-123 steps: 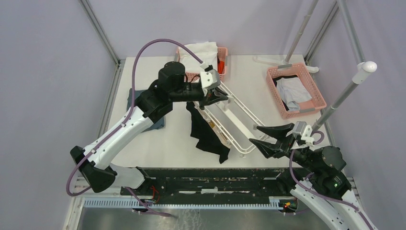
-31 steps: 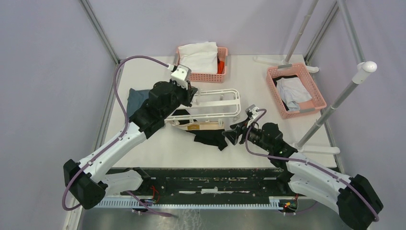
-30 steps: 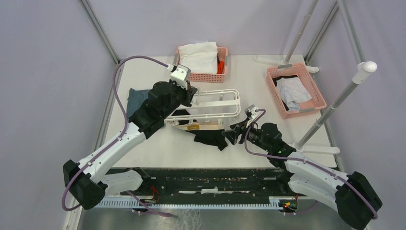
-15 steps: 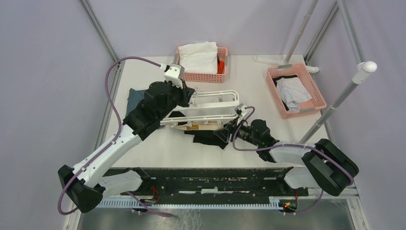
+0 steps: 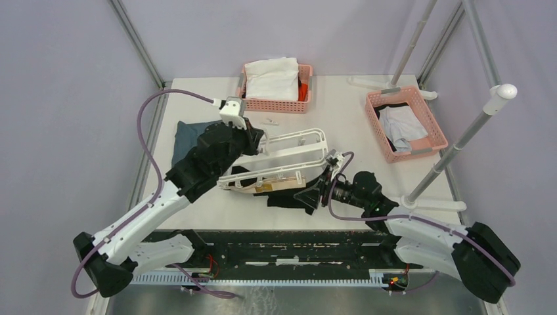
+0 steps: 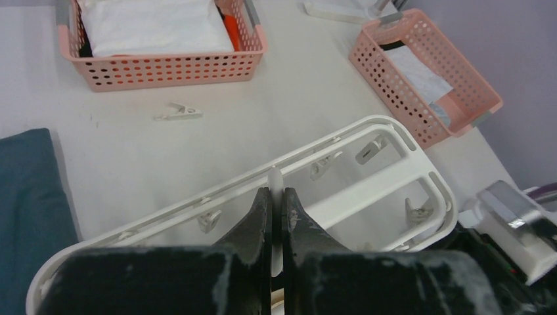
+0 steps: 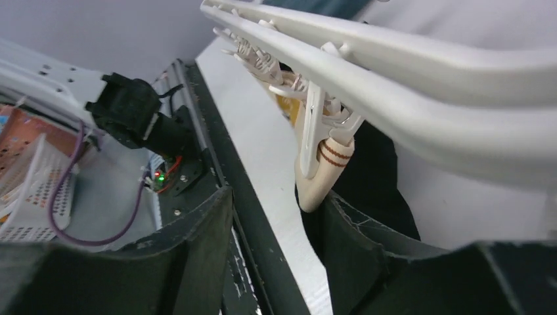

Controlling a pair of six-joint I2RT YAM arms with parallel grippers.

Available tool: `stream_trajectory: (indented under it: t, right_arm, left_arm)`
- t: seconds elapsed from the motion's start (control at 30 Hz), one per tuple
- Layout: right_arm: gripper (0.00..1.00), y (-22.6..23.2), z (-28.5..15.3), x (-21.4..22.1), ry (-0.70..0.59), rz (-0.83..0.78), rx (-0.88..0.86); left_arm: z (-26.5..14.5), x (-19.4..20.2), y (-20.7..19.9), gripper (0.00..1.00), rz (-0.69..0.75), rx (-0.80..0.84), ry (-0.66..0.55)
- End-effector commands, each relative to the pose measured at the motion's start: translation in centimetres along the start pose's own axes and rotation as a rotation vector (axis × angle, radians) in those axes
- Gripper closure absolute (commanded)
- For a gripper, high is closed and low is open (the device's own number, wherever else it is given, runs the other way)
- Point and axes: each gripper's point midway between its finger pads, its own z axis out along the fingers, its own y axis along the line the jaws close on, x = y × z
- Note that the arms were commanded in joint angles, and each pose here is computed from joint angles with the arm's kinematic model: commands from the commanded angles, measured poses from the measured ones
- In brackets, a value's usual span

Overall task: Clip the underwear to the hanger
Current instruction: Place the hanger at the center of the board.

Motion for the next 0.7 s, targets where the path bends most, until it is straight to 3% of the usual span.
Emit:
stream_trajectory:
  t: [0.0,0.2,0.5,0.67]
  right_arm:
    - [0.40,-3.3,-2.5,2.1,0.042,0.006,0.215]
    - [0.33,-8.9,-7.5,1.5,-0.009,-0.040,0.611]
    - [0.33,-9.9,-8.2,1.6,0.029,-0.056,0.689]
    - [0.32,-10.0,-7.2,1.5,0.082,-0.046,0.681]
  left_arm:
    - [3.1,0.3,-0.4,0.97,-0.075,-0.010,-0.083]
    - [7.5,3.8,-0.3,0.97,0.008,0.002,-0.092]
    - [10.8,5.1,0.4,0.96,0.079,-0.030,-0.100]
    - [12.1,6.7,1.4,0.56,0.102,-0.054,-0.040]
